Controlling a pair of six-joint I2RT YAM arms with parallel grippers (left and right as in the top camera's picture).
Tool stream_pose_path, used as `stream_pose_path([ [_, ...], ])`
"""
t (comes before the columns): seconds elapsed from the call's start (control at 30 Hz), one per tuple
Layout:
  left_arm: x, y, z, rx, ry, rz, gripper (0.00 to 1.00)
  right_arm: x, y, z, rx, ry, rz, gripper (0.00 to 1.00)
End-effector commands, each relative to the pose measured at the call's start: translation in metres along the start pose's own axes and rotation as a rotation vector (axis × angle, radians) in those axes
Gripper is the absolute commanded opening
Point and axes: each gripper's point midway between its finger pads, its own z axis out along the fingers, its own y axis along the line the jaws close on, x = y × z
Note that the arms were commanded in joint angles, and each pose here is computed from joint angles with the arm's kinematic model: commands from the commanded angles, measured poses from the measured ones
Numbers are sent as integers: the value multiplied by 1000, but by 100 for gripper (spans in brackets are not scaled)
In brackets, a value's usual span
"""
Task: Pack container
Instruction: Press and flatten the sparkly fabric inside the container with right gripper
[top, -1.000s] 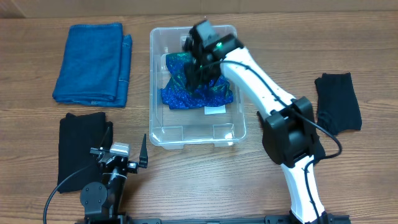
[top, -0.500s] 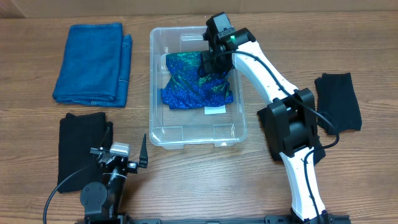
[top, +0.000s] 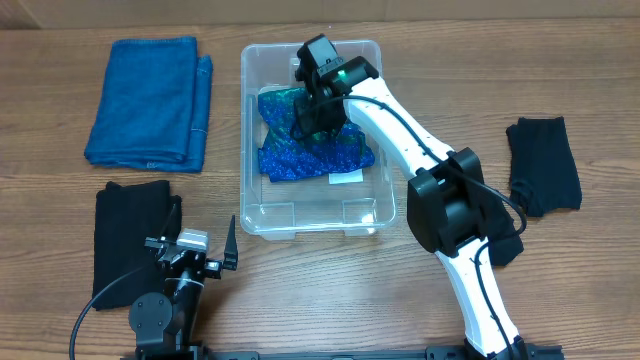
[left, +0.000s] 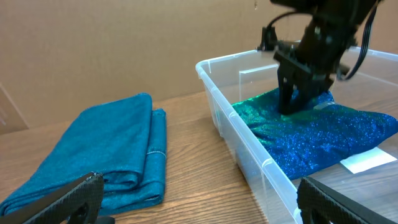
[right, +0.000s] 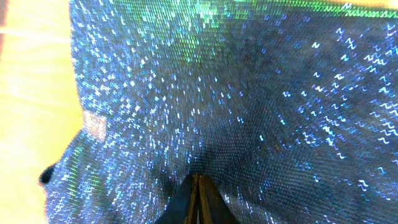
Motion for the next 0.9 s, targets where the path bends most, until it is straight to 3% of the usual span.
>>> stream_pose_path([
  [0.0, 0, 3, 0, -15, -4, -10, 100, -45, 4, -83, -34, -160, 15, 7],
  [0.13, 0, 3, 0, -15, -4, -9, 100, -4, -1, -104, 5, -1, 47, 4],
  [0.2, 0, 3, 0, -15, -4, -10, 100, 31, -4, -94, 34, 137, 55, 4],
  [0.43, 0, 3, 0, -15, -4, -10, 100, 97, -1, -41, 38, 370, 64, 4],
  [0.63, 0, 3, 0, -15, -4, -10, 100, 115, 25, -11, -37, 395, 36, 4],
  [0.87, 0, 3, 0, -15, -4, -10, 100, 90, 36, 1, -69, 280, 23, 4],
])
